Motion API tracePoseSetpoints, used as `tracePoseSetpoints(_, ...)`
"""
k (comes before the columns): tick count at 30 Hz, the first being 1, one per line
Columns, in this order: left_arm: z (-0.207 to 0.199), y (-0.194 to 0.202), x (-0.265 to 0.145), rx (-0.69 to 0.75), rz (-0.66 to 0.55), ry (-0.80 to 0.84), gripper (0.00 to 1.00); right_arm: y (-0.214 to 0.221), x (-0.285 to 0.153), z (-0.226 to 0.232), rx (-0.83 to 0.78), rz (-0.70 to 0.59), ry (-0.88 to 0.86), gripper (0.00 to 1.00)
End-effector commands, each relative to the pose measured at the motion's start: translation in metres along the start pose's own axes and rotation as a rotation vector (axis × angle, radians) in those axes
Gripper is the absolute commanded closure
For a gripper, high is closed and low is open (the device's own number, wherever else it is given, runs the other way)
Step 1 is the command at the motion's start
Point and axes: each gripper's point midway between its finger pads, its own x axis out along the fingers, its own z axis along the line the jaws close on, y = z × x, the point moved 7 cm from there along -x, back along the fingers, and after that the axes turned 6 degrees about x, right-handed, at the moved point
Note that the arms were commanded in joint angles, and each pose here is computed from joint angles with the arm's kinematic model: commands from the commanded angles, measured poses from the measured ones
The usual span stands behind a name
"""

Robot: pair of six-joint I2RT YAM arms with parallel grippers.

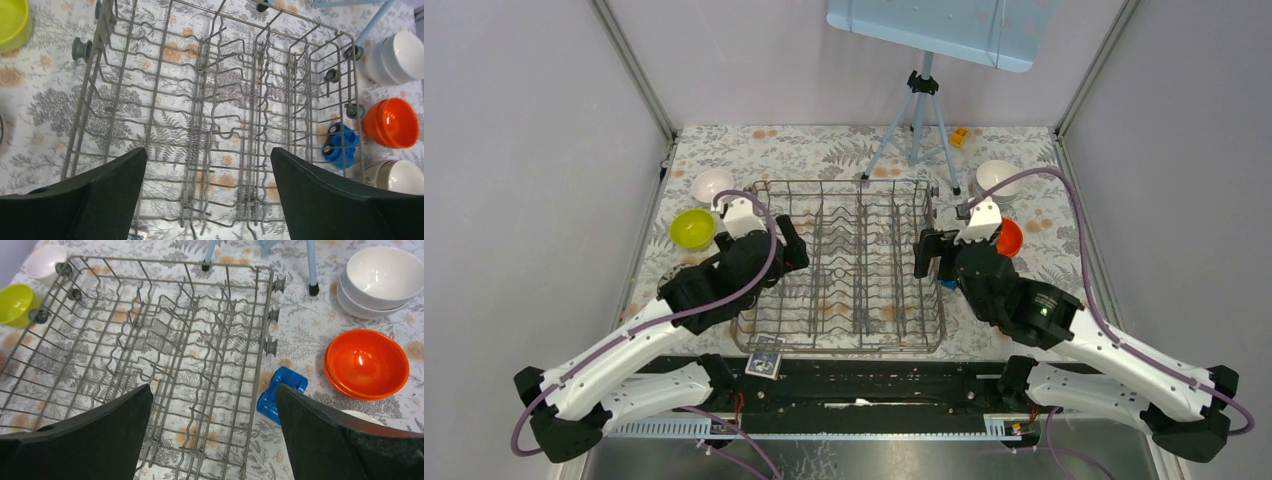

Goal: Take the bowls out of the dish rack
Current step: Reset both arms

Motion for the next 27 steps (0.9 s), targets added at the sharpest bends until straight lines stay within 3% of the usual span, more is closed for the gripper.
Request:
tracePoseSetpoints(1,-0.007,-0.018,-0.006,-0.206,-0.028,-0.038,0.01,-0.004,-0.003,0.009,0.036,0.052,-0.013,0.00)
tracePoseSetpoints(4,-0.006,-0.029,-0.006,-0.107,-0.046,-0.094,0.01,-0.010,-0.007,0.013,0.066,0.035,-0.066,0.00)
tracePoseSetpoints(9,-0.001,-0.037,0.001,0.080,-0.071,-0.187,0.01,-0.018,-0.004,-0.007,0.135,-0.141,0.057,0.00)
tracePoseSetpoints(16,-0.004,-0.053,-0.003,0.220,-0.120,-0.139,0.01,-0.052,-0.005,-0.010,-0.060,-0.273,0.102,0.00)
tracePoseSetpoints(23,-0.017,-0.126,-0.046,0.192,-0.333,0.025,0.01,-0.121,-0.033,0.039,-0.119,-0.250,-0.228,0.00)
tracePoseSetpoints(27,-0.014,-0.152,-0.069,0.164,-0.439,0.076,0.01,-0.140,-0.045,0.057,0.011,-0.320,-0.381,0.00)
